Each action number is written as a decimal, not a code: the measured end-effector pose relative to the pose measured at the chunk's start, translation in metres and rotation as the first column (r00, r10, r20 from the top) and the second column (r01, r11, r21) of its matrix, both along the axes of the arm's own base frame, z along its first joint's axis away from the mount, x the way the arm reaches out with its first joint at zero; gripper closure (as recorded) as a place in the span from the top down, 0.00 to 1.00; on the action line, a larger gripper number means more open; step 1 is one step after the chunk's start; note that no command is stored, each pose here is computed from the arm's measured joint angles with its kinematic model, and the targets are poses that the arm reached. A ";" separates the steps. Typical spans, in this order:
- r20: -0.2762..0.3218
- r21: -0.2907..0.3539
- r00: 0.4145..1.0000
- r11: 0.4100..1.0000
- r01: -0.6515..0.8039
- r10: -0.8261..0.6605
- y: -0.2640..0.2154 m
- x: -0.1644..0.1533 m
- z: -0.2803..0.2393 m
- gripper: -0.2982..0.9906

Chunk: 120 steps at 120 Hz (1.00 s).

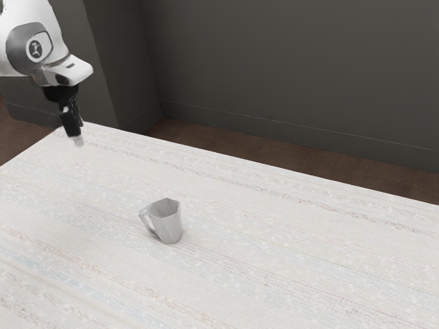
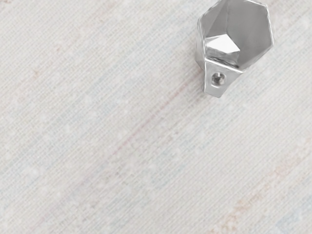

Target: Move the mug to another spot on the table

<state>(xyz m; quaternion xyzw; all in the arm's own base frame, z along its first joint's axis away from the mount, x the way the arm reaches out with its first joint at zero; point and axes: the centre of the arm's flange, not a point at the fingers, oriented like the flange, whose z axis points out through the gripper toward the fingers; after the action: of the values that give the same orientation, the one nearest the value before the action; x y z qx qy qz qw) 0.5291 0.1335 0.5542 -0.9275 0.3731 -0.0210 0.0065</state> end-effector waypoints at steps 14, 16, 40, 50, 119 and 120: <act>0.038 0.020 0.989 0.989 0.144 -0.145 -0.177 0.012 0.072 0.77; 0.042 0.020 0.988 0.988 0.151 -0.152 -0.194 0.009 0.080 0.77; -0.014 0.020 0.999 0.999 -0.040 0.040 -0.214 0.002 0.113 0.77; -0.038 0.029 0.987 0.988 -0.152 0.153 -0.193 -0.001 0.114 0.77; -0.102 0.071 0.821 0.827 -0.558 0.562 -0.121 0.005 0.095 0.77; -0.103 0.072 0.819 0.825 -0.560 0.565 -0.121 0.005 0.095 0.77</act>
<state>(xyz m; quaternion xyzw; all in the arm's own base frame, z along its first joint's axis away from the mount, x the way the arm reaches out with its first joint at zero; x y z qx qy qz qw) 0.5341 0.0130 0.6490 -0.9955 0.0828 0.0445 0.0077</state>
